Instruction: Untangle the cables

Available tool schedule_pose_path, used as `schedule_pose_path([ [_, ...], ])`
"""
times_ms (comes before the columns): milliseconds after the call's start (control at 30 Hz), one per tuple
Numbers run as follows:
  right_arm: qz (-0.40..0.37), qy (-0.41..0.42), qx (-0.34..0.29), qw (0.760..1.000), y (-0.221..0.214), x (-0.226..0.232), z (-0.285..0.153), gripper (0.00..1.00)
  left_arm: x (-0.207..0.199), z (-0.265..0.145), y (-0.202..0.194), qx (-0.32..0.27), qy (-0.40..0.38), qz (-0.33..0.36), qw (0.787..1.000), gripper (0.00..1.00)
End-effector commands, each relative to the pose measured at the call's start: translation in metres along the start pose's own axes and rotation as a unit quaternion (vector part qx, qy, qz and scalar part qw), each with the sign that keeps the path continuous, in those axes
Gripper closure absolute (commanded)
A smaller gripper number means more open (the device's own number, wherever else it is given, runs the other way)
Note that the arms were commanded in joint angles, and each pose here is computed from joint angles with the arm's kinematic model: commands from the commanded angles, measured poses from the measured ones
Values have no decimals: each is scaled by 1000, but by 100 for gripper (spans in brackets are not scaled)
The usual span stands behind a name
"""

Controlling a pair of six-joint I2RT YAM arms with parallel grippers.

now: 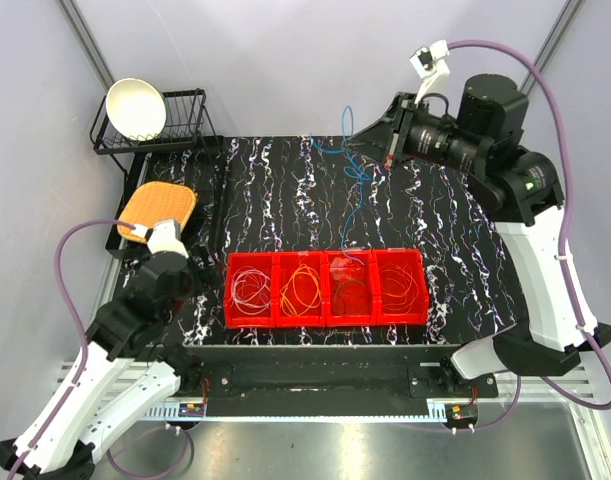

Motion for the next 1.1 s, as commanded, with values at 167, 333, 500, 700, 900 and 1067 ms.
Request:
schedule_pose_path([
  [167, 27, 103, -8, 994, -9, 31, -1, 100, 4, -3, -1, -17, -5, -32, 999, 13],
  [333, 29, 147, 18, 989, -23, 49, 6, 100, 3, 0, -1, -14, 1, -30, 999, 14],
  [500, 29, 175, 37, 983, -39, 63, 15, 100, 4, -1, -1, -14, 2, -30, 999, 14],
  [700, 41, 190, 69, 978, -68, 71, 32, 100, 5, -2, 0, -19, 2, -33, 999, 15],
  [900, 49, 194, 89, 976, -89, 75, 43, 100, 5, -1, 0, -17, 3, -32, 999, 15],
  [1067, 58, 187, 108, 975, -111, 68, 51, 100, 5, -1, -1, -18, 3, -33, 999, 15],
])
Point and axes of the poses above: each gripper's point midway between its finger pads, its own z axis out along the fingers, its own x axis along the line the jaws close on, y = z × x, the point moved 3 cm from there along -z, back along the fingers, and after that the axes turned 12 degrees about -z, right-handed, at the moved point
